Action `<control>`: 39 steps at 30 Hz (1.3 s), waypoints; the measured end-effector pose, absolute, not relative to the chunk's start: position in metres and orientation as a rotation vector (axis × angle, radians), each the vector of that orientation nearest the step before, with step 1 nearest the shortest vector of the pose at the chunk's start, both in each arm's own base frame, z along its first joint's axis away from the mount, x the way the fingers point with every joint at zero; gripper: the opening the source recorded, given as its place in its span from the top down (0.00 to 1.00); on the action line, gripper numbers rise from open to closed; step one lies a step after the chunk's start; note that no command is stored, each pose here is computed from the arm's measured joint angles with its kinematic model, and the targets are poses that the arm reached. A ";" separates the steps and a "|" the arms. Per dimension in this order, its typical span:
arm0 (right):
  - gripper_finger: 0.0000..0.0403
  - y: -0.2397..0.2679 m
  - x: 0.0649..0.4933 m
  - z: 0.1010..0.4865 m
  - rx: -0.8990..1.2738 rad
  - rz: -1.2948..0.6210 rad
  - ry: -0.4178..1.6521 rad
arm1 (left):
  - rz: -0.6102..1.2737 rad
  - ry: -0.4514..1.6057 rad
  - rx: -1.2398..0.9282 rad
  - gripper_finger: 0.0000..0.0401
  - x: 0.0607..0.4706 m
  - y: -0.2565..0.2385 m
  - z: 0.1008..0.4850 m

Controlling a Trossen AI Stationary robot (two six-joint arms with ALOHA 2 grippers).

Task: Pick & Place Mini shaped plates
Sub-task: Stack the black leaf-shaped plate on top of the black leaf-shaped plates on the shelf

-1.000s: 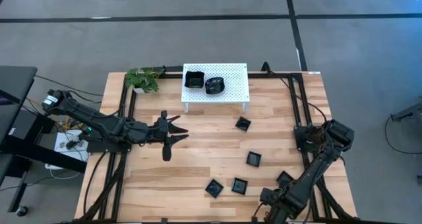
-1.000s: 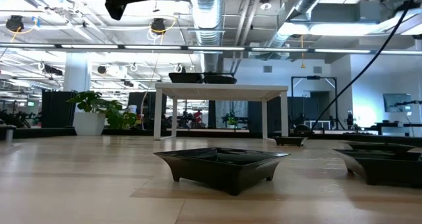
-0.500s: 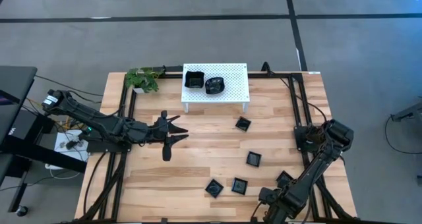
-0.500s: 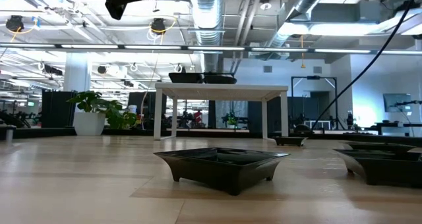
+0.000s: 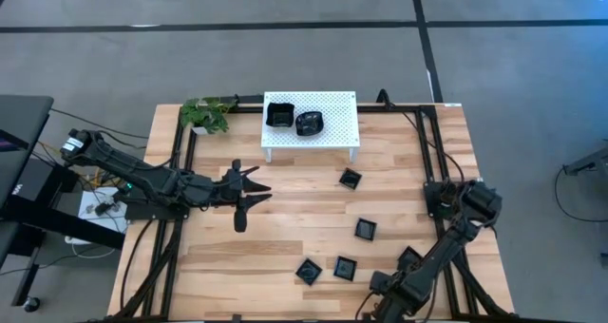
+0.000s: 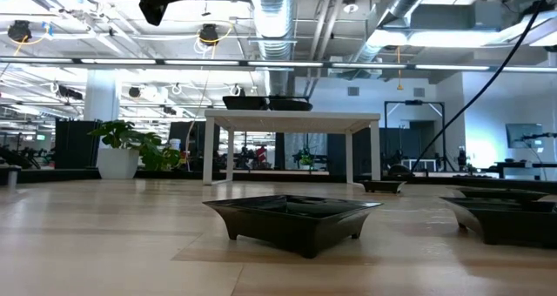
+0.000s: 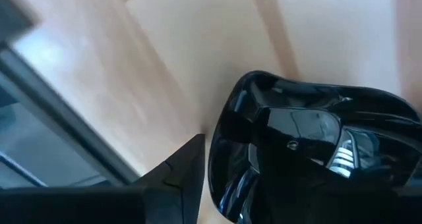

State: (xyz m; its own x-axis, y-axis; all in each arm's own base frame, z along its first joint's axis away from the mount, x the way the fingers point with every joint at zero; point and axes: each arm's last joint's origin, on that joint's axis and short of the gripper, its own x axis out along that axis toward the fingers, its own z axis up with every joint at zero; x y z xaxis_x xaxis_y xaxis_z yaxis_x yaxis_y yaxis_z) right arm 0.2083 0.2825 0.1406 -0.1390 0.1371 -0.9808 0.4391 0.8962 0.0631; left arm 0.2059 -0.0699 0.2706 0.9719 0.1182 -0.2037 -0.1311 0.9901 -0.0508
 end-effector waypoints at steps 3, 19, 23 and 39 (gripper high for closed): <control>0.70 0.281 0.207 0.141 0.417 -0.278 1.714 | 0.126 0.201 -0.064 0.80 0.206 -0.070 0.271; 0.96 0.278 0.227 0.165 0.400 -0.153 1.731 | 0.126 0.198 -0.064 0.80 0.206 -0.070 0.271; 0.99 0.275 0.243 0.190 0.376 -0.123 1.716 | 0.123 0.190 -0.044 0.80 0.204 -0.069 0.273; 0.99 0.189 0.297 0.264 -0.407 -0.312 1.467 | 0.134 0.040 -0.013 0.80 0.175 -0.056 0.304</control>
State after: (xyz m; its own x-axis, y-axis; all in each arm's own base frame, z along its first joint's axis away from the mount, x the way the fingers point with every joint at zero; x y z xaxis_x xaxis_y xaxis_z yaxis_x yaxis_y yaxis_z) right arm 0.2972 0.1891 0.2644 0.0842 -0.4435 -0.8923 -0.0426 0.8931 -0.4479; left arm 0.1749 -0.0564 0.3040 0.9903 0.1331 -0.0403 -0.1336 0.9910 -0.0104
